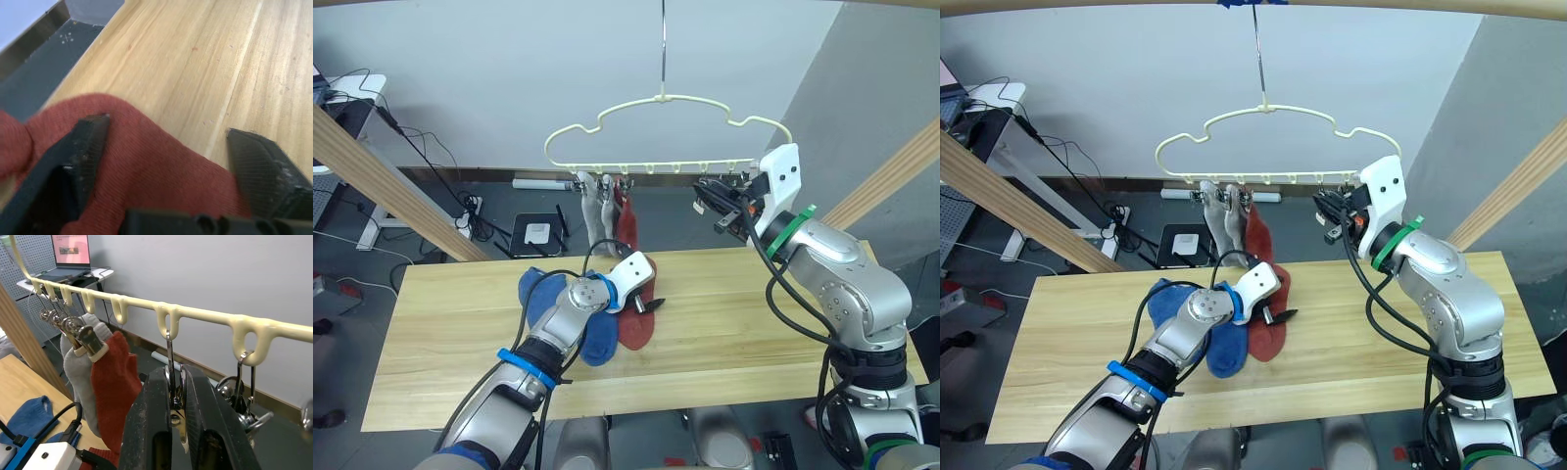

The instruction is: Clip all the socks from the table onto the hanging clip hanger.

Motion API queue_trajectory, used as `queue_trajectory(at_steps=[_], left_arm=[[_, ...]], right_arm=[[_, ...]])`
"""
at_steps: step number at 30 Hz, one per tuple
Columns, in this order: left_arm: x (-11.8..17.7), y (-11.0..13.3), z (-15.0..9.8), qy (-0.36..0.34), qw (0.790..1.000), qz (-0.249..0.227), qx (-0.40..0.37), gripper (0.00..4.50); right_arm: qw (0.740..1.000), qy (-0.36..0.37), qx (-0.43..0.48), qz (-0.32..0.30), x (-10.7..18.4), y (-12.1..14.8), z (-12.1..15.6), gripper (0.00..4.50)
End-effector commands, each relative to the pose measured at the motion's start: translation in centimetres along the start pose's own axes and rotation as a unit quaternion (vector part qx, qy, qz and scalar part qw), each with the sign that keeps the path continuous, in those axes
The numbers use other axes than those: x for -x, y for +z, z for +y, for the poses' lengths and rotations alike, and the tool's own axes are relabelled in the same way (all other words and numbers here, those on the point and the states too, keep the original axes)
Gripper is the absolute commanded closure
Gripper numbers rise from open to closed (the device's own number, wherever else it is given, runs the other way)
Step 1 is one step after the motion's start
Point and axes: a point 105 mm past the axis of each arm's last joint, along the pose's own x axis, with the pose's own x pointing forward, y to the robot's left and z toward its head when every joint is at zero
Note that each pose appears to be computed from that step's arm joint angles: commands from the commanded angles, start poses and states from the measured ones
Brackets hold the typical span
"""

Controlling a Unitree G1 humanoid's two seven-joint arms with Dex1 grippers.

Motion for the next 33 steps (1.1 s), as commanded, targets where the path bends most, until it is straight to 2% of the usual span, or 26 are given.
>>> queue_trajectory(at_steps=[1,7,11,16,22,26,30,33], left_arm=[[0.0,-1.1,-1.0,-0.017,1.000,0.016,-0.015,1.52],[0.3,0.1,-1.3,-0.016,0.999,-0.026,-0.008,3.34],[0.5,1.4,-1.6,-0.012,0.998,-0.069,0.006,4.39],[1.5,3.5,-1.4,0.000,0.992,-0.124,0.020,4.46],[4.6,6.9,-1.6,0.004,0.976,-0.218,-0.011,4.46],[8.0,8.8,-2.6,0.011,0.956,-0.277,-0.101,4.46],[10.6,10.8,-2.5,0.068,0.921,-0.335,-0.185,4.46],[11.6,11.4,-2.2,0.107,0.900,-0.355,-0.228,4.46]], right_arm=[[1.000,-0.007,0.004,-0.006,0.4,0.5,-0.2,4.45],[1.000,-0.014,0.002,-0.007,0.4,0.5,-0.4,4.45],[1.000,-0.016,0.002,-0.007,0.3,0.4,-0.5,4.45],[1.000,-0.017,0.002,-0.005,0.3,0.3,-0.7,4.45],[1.000,-0.011,-0.012,0.005,0.5,0.0,-1.0,4.45],[0.997,0.005,-0.063,0.034,1.1,-0.6,-1.4,4.45],[0.989,0.022,-0.123,0.074,1.7,-1.4,-1.4,4.45],[0.981,0.027,-0.167,0.097,2.1,-1.7,-1.3,4.45]])
